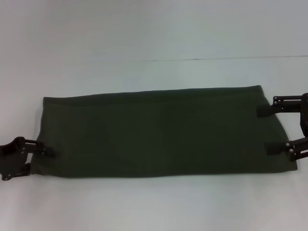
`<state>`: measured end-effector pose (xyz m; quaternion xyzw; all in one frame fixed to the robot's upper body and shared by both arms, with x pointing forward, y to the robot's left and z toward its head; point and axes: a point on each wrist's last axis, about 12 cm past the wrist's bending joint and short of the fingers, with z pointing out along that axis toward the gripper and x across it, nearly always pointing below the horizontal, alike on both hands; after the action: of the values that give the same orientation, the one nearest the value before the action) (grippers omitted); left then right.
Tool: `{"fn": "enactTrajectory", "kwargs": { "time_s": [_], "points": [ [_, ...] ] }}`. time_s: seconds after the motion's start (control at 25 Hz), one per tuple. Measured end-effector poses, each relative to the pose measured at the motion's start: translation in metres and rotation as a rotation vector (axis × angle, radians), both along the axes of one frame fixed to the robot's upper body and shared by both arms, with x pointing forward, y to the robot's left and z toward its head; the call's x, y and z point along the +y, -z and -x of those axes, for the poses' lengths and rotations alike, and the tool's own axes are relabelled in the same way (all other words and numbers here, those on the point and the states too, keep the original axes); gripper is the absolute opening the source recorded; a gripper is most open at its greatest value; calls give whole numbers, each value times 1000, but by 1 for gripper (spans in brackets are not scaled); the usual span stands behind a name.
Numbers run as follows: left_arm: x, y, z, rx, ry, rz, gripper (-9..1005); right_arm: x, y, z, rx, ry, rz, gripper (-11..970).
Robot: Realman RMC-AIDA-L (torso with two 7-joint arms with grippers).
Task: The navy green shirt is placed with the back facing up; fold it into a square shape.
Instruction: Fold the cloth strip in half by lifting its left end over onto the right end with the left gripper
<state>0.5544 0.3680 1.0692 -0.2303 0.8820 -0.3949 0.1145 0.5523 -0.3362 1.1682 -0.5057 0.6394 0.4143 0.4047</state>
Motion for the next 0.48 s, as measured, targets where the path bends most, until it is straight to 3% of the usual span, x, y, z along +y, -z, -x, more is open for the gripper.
{"fn": "enactTrajectory", "kwargs": {
  "time_s": [0.16, 0.48],
  "points": [
    [0, 0, 0, 1, 0, 0, 504, 0, 0, 0, -2, -1, 0, 912],
    [0, 0, 0, 1, 0, 1, 504, 1, 0, -1, 1, -1, -2, 911]
  ]
}}
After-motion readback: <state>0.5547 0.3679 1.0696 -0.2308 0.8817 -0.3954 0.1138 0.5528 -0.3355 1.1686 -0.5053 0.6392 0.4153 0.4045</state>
